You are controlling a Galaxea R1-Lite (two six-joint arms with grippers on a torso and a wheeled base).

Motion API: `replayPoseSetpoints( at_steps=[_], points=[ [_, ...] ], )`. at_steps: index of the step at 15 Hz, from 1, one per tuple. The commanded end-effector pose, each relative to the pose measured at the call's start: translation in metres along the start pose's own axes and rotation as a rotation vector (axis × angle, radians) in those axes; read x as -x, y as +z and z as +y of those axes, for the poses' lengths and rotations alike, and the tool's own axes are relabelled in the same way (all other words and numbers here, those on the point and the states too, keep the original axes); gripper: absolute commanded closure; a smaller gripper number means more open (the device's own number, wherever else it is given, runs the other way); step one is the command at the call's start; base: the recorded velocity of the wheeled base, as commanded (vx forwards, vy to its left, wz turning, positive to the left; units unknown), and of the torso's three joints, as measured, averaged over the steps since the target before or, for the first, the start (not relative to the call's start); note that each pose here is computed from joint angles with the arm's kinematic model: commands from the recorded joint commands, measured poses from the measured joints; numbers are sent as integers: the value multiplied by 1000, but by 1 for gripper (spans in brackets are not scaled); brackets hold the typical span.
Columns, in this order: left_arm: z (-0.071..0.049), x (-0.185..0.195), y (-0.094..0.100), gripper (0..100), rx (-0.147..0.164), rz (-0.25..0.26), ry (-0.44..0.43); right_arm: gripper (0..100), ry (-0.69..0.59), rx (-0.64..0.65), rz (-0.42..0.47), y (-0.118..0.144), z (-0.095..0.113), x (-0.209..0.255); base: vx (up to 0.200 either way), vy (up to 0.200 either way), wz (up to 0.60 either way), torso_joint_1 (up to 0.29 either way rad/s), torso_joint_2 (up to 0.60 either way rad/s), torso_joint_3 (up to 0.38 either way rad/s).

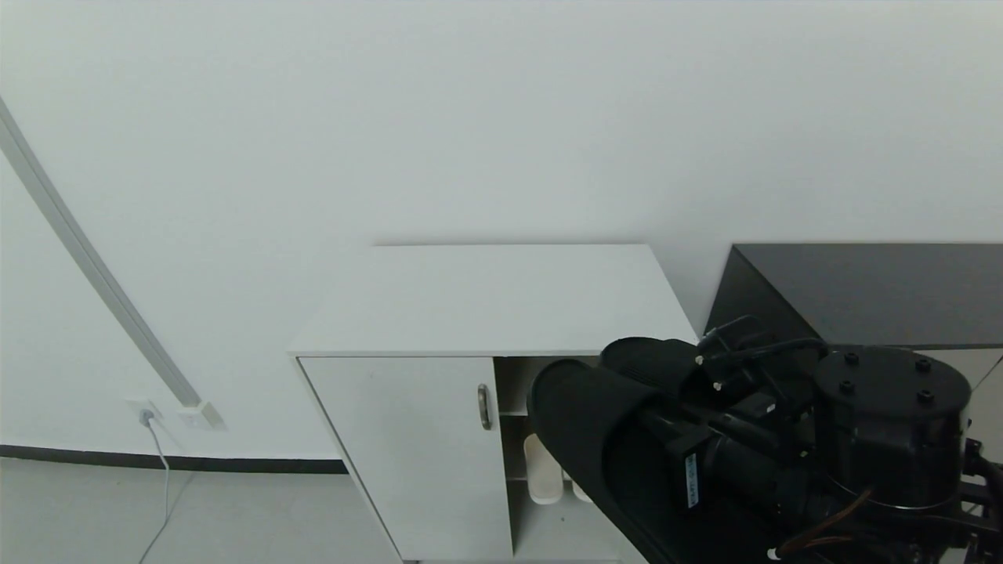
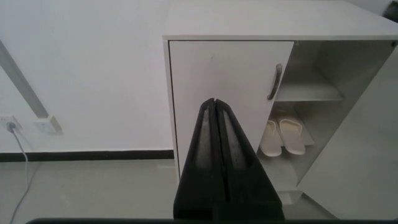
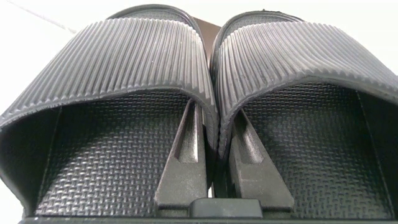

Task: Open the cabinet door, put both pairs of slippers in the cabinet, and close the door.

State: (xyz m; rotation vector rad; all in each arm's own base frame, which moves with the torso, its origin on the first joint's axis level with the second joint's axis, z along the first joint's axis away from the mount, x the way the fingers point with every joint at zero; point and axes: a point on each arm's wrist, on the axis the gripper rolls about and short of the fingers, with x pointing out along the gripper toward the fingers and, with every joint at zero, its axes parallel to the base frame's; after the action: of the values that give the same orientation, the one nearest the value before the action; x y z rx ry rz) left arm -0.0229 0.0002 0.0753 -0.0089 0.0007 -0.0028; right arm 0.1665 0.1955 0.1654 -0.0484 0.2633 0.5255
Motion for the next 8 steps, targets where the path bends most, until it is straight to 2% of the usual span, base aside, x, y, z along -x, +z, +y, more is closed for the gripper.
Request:
replayPoseSetpoints(
  at_steps=[1, 8],
  points=[
    [0, 0, 0, 100, 0, 1, 0, 100, -1, 2, 4, -1, 0, -1, 0, 0, 0, -159, 383, 203],
    [0, 0, 0, 100, 2, 1, -2, 100, 6, 5, 7, -2, 2, 0, 0, 0, 0, -212, 498, 284]
  ],
)
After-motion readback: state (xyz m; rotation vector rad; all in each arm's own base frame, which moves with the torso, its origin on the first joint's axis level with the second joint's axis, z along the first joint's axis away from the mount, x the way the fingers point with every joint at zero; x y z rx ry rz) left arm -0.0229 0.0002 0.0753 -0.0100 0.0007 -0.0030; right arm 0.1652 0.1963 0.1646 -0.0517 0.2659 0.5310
